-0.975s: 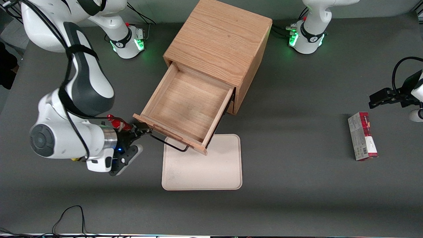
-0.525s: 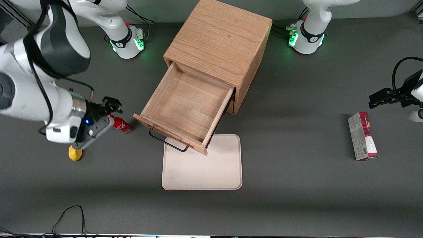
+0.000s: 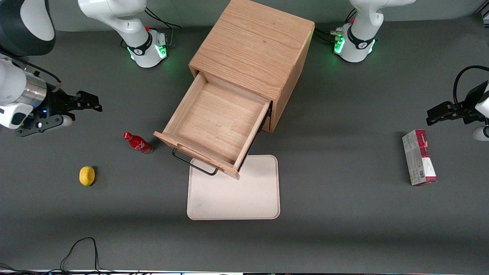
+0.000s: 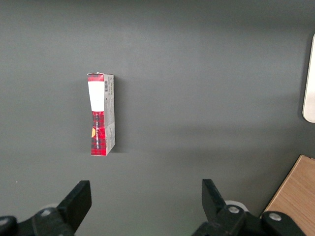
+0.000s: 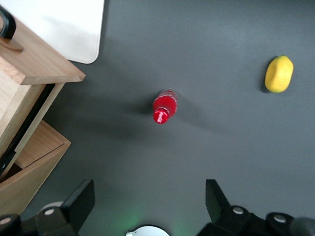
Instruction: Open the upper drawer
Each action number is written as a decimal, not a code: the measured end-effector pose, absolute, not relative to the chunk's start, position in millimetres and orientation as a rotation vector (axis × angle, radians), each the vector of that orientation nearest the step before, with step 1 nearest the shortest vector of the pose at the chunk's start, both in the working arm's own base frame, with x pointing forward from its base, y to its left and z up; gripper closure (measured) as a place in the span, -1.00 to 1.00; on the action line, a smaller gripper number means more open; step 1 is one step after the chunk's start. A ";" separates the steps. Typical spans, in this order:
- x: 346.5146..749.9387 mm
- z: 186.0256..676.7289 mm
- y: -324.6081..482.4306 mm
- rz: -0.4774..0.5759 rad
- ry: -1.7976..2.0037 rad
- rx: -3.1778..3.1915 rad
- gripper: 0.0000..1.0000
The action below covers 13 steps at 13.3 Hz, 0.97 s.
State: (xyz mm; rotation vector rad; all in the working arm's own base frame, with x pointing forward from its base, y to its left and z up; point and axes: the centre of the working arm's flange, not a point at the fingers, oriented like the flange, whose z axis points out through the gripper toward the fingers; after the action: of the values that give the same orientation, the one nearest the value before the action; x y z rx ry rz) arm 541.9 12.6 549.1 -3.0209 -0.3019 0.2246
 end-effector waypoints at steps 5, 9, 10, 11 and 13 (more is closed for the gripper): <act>539.8 573.7 3.5 0.074 -0.267 -3.065 -1.00; 539.2 570.8 16.1 0.083 -0.287 -3.066 -1.00; 540.2 572.8 24.1 0.074 -0.304 -3.067 -1.00; 542.9 575.5 30.1 0.061 -0.319 -3.067 -1.00; 550.8 577.4 37.5 0.050 -0.339 -3.065 -1.00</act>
State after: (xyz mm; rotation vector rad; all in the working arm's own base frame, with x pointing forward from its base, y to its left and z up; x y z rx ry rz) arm 550.8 37.5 577.4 -3.0655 -0.3392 0.0500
